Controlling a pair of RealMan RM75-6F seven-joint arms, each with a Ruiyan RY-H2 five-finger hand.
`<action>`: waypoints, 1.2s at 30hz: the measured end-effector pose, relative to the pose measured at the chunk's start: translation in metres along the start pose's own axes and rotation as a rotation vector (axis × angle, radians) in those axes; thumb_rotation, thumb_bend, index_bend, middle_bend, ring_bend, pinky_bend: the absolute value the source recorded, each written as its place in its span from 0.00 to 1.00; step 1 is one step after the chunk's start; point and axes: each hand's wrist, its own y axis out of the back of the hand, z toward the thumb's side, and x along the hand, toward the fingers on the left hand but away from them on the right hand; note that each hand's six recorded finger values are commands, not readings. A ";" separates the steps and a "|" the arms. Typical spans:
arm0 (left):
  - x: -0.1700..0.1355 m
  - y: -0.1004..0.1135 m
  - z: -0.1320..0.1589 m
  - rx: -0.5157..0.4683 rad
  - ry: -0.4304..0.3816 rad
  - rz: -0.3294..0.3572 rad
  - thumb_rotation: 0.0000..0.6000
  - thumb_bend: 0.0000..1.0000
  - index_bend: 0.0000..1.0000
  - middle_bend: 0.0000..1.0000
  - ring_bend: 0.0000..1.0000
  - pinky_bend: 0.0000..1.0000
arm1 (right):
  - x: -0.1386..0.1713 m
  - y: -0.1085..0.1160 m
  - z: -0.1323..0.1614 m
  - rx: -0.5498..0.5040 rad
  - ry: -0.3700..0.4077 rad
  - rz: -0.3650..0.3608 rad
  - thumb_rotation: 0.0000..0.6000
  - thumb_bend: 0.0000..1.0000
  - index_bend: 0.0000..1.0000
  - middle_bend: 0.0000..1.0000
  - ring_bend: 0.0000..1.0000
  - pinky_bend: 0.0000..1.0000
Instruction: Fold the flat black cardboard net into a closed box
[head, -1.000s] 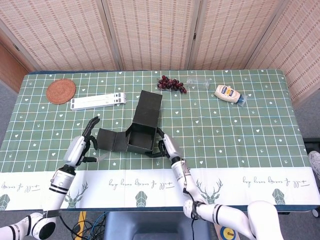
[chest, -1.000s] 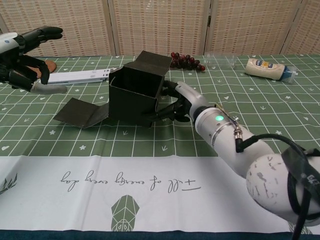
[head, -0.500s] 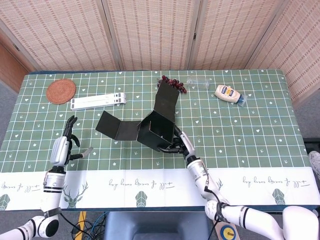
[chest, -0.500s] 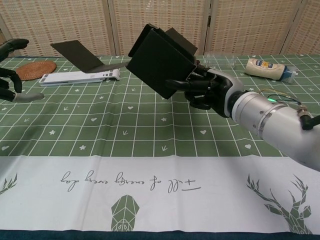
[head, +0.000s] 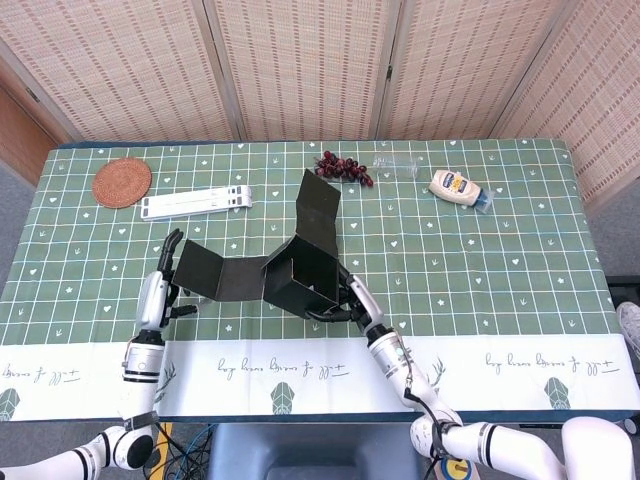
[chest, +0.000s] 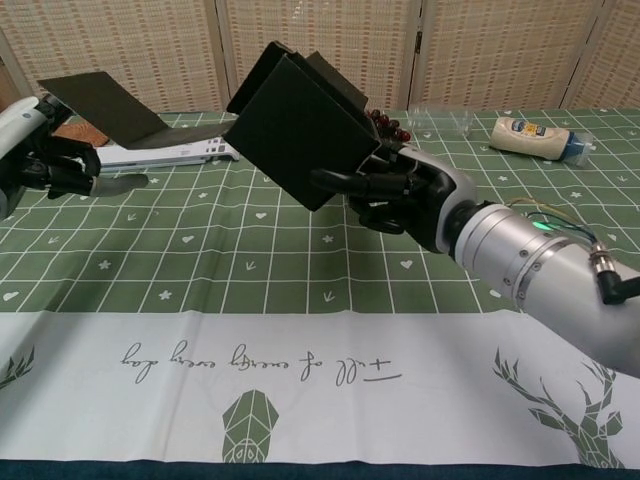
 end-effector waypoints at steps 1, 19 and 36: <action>0.000 -0.001 0.003 -0.015 -0.002 0.001 1.00 0.17 0.00 0.00 0.74 0.90 | 0.000 -0.001 -0.001 0.007 0.000 0.005 1.00 0.48 0.39 0.47 0.82 1.00; -0.009 0.005 0.049 -0.200 -0.059 -0.037 1.00 0.17 0.00 0.00 0.60 0.91 | 0.007 -0.018 -0.003 0.168 0.039 0.043 1.00 0.48 0.39 0.47 0.82 1.00; -0.011 0.001 0.055 -0.101 -0.126 -0.085 1.00 0.16 0.00 0.00 0.58 0.91 | 0.006 -0.022 -0.010 0.249 0.008 0.055 1.00 0.48 0.39 0.47 0.82 1.00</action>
